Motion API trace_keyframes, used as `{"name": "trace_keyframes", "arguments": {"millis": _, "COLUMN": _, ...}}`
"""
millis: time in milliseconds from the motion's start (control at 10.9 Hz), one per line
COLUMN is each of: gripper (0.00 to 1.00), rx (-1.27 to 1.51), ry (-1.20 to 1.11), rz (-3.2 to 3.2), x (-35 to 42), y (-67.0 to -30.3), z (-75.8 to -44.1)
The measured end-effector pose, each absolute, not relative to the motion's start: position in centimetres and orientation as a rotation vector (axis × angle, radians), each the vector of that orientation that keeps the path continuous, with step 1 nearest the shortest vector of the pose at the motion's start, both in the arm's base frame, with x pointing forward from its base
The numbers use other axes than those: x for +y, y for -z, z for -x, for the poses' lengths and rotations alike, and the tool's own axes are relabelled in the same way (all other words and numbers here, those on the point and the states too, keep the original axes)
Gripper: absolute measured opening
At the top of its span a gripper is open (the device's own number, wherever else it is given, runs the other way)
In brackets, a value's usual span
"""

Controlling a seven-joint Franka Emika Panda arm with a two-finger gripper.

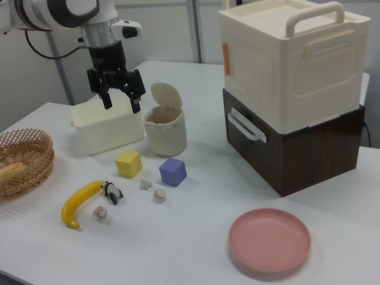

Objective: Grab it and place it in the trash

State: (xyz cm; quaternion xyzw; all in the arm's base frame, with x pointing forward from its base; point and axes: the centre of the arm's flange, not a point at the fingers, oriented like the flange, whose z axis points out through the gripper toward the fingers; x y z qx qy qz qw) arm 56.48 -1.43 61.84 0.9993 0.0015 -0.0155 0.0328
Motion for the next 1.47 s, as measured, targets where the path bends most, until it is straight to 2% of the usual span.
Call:
{"name": "trace_keyframes", "arguments": {"millis": 1007, "gripper": 1.0, "rx": 0.037, "ry": 0.073, "rz": -3.075, "x": -1.0, "y": -60.9, "z": -56.9}}
{"name": "trace_keyframes", "arguments": {"millis": 1191, "gripper": 1.0, "rx": 0.045, "ry": 0.079, "rz": -3.075, "x": -0.8, "y": -59.5, "z": -57.4}}
{"name": "trace_keyframes", "arguments": {"millis": 1465, "gripper": 1.0, "rx": 0.083, "ry": 0.085, "rz": -3.074, "x": 0.2, "y": -53.8, "z": -58.9}}
